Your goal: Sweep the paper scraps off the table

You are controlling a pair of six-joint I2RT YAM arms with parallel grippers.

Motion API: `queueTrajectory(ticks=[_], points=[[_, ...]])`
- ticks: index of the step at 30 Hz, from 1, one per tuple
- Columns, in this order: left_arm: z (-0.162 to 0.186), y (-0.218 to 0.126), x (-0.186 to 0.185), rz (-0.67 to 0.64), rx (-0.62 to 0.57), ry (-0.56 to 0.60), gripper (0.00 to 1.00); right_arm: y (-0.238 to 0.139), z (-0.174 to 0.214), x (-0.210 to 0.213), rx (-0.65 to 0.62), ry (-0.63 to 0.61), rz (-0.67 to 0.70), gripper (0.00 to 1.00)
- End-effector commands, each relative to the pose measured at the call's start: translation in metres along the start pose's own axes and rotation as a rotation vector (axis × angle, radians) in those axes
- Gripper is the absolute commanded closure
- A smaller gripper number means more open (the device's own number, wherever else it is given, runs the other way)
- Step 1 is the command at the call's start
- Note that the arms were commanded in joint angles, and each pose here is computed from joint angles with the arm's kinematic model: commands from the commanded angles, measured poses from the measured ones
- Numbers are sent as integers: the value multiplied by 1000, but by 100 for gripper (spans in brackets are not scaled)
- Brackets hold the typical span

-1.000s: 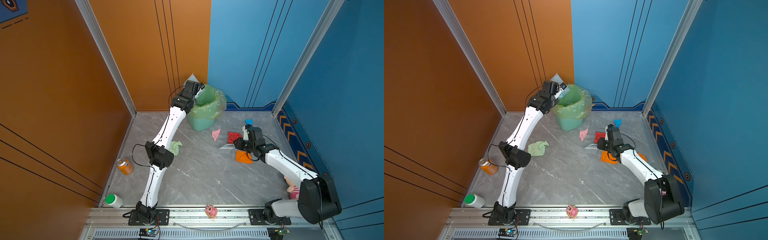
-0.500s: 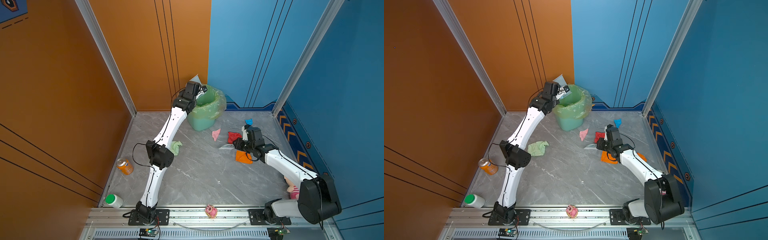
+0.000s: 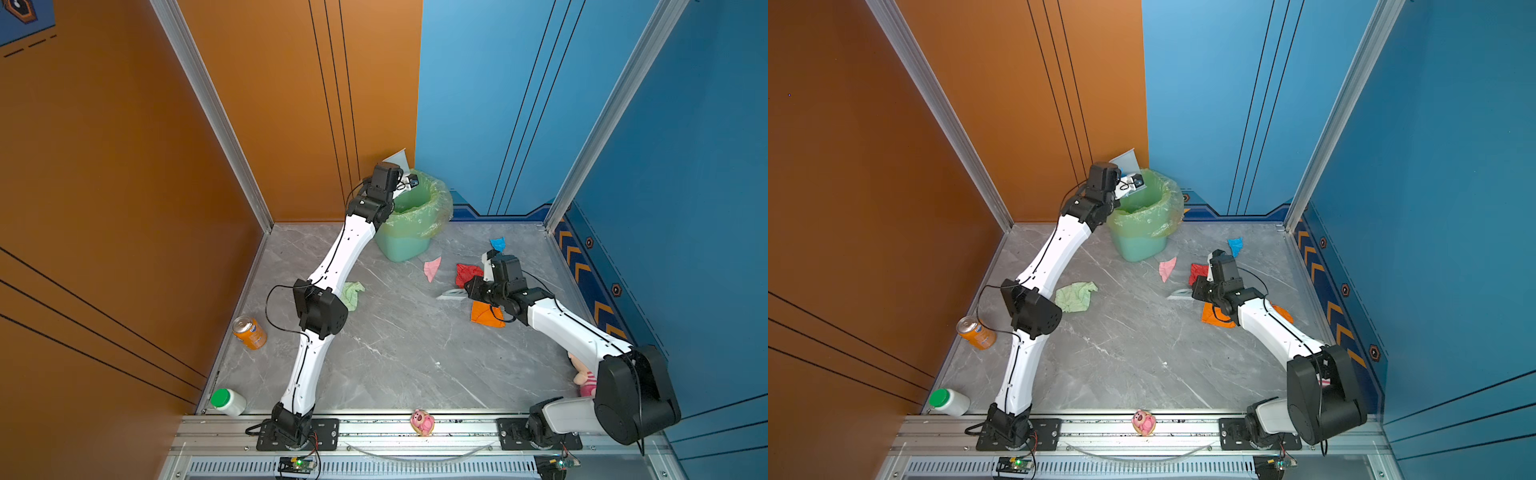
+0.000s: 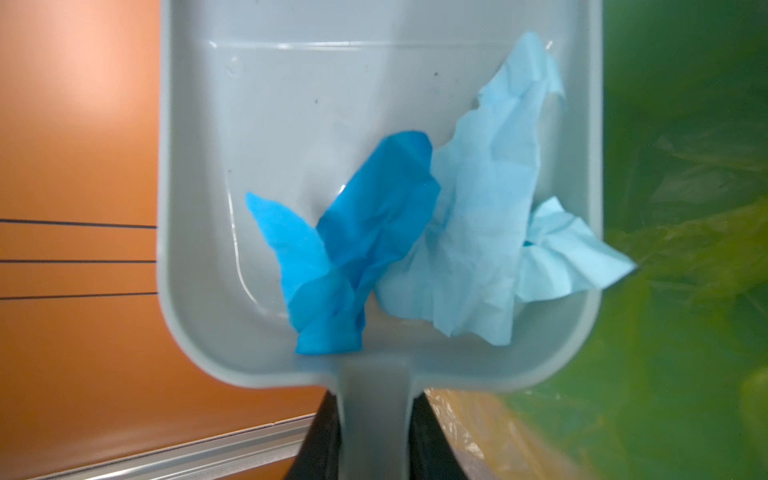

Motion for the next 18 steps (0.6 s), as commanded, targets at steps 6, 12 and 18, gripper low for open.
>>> queueTrajectory(ticks=[6,12,18], points=[[3,-6,14,-45,-21,27,100,5,3,9,-2,-3,-23,100],[4,-7,17,-70,-14,52,100,1,4,11,-5,-12,-26,100],[3,-12,24,-95,-23,63,100,-1,5,13,-10,-19,-30,100]])
Point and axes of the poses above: each gripper's point midway between its finger pads, its own y axis out along the fingers, its own x axis along the line the jaws close on, z = x × y, the point moved 9 cm from there along -y, back along the fingers, and after that the axes turned 9 degrees about y, right-handed, at the moved point
